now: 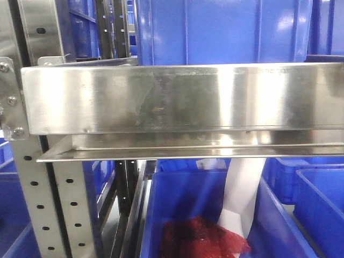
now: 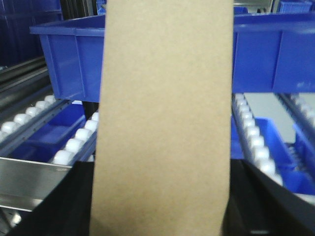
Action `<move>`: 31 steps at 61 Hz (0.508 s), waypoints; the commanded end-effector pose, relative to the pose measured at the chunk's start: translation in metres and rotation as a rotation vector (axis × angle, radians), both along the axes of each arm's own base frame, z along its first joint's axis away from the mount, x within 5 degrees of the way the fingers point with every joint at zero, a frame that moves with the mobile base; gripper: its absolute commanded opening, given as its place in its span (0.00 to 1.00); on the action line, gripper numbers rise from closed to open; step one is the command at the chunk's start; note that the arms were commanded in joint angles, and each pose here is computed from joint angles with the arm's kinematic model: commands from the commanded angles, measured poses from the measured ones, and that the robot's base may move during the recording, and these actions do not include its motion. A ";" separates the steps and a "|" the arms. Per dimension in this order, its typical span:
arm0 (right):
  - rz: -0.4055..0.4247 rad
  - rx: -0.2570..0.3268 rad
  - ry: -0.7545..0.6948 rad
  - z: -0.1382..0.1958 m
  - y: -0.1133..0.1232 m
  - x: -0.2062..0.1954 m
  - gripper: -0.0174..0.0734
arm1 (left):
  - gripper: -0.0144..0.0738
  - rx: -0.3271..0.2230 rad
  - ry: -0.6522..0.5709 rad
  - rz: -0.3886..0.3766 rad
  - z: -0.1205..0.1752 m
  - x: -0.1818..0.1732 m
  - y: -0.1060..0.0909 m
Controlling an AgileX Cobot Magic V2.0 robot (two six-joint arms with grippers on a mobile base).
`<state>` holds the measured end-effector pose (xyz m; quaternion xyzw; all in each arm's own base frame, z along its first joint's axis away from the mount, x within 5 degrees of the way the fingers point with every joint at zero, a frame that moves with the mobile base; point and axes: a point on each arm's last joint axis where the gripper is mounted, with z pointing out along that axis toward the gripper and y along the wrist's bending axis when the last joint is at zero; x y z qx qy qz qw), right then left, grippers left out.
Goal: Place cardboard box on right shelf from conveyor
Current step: 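Lower the held box onto the shelf rollers with the right gripper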
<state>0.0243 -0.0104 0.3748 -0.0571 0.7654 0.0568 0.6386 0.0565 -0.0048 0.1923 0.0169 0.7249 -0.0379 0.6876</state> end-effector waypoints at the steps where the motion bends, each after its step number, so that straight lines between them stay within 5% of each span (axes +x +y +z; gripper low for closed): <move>1: 0.027 -0.127 -0.128 0.032 0.008 0.019 0.43 | 0.03 -0.013 -0.093 0.005 0.006 -0.001 0.001; 18: 0.161 -0.706 -0.165 0.068 0.038 0.086 0.43 | 0.03 -0.013 -0.093 0.005 0.006 -0.001 0.001; 31: 0.354 -1.159 -0.245 0.059 0.070 0.130 0.43 | 0.03 -0.013 -0.093 0.005 0.006 -0.001 0.001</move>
